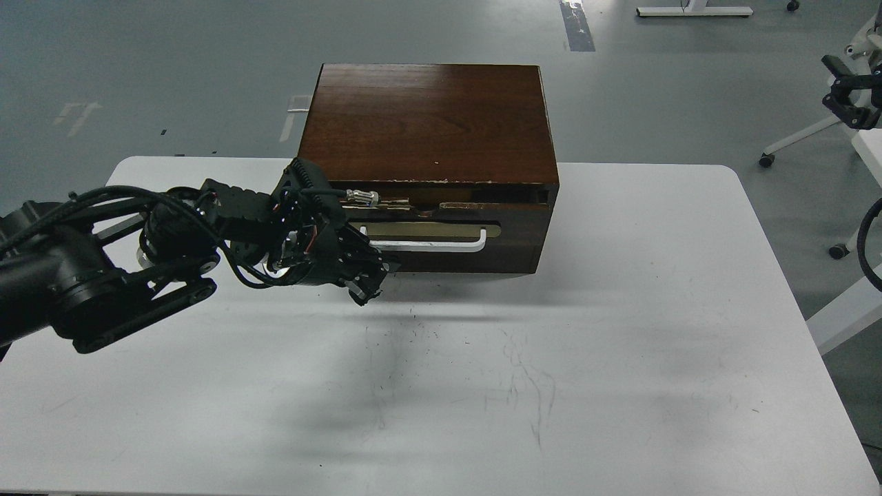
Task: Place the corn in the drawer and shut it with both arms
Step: 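Push the drawer front with the left hand into the box until shut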
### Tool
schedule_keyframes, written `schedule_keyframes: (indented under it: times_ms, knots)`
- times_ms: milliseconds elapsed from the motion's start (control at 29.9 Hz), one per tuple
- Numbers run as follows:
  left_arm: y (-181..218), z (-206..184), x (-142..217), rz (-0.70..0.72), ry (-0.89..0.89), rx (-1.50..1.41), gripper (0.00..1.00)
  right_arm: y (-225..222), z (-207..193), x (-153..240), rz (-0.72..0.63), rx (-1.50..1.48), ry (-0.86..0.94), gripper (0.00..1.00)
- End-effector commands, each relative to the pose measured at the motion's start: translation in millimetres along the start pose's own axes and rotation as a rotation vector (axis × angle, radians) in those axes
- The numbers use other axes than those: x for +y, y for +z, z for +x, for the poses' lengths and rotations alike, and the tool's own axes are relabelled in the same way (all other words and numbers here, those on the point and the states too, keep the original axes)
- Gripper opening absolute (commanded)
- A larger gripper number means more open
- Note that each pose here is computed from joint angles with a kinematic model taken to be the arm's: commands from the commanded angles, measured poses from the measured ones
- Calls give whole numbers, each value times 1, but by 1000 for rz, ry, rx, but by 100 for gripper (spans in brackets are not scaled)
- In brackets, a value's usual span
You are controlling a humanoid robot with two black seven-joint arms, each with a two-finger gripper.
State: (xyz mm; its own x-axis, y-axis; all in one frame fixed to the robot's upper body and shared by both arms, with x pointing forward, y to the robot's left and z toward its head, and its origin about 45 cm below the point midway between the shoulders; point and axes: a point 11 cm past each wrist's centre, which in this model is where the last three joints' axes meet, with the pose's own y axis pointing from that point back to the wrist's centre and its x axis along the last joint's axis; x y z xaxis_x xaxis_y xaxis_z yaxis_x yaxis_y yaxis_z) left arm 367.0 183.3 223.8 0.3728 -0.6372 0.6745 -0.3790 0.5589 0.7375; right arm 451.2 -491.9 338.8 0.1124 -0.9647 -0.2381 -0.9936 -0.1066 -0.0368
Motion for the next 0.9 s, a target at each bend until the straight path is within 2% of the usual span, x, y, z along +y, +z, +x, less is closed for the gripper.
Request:
schedule_keyframes:
  times_ms: [0,871]
  knots:
    - [-3,1,0,6,1,4,0,1,1,1,-2,1,2,100]
    - [-12,14,1,16,19,15,0,1,3,3,-4,3,8,100]
